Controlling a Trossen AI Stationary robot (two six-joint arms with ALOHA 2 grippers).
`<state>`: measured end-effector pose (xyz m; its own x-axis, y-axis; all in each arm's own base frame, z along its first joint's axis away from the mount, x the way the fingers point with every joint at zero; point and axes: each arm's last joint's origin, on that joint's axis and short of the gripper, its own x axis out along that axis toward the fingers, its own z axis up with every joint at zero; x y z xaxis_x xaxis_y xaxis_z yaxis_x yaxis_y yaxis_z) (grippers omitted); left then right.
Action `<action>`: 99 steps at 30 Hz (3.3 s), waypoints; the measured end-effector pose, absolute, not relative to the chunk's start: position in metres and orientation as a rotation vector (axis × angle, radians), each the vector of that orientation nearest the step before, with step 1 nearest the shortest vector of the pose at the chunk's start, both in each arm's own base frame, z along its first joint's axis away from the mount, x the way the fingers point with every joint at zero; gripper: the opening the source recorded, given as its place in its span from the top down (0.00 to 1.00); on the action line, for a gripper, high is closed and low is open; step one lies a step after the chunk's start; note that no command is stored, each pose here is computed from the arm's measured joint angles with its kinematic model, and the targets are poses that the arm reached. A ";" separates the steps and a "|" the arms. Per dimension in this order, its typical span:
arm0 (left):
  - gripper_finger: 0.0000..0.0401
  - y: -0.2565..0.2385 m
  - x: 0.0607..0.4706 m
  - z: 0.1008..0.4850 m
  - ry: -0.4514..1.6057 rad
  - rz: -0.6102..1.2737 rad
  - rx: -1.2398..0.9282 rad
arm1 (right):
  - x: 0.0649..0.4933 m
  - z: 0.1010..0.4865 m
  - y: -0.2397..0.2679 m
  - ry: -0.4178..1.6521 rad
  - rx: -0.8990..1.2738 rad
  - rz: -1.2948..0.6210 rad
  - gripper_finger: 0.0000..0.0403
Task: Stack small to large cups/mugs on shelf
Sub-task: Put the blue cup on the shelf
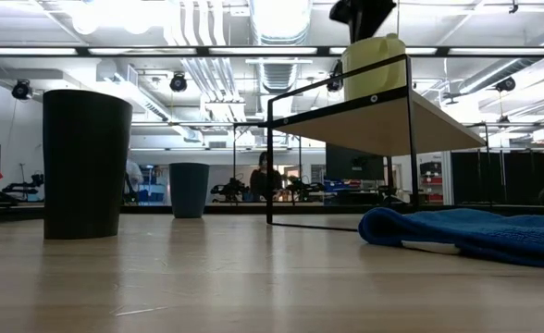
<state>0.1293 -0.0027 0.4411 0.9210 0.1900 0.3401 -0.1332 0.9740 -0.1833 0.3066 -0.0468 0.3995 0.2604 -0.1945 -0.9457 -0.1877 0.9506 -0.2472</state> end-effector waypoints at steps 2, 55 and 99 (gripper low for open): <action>0.75 -0.003 0.131 0.440 -0.358 0.167 -0.157 | 0.305 0.411 -0.046 1.268 -0.319 -0.034 0.88; 0.75 0.176 0.275 0.307 1.038 0.808 -0.594 | 0.195 0.522 0.054 0.796 0.310 0.141 0.88; 0.83 0.186 0.293 0.248 1.237 0.855 -0.709 | 0.201 0.518 0.059 0.819 0.287 0.155 0.88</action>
<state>0.2930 0.1865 0.2481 0.1071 0.1655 -0.9804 -0.8586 0.5126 -0.0073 0.2007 0.0587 0.5176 0.6748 0.2460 -0.6958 -0.0257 0.9501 0.3110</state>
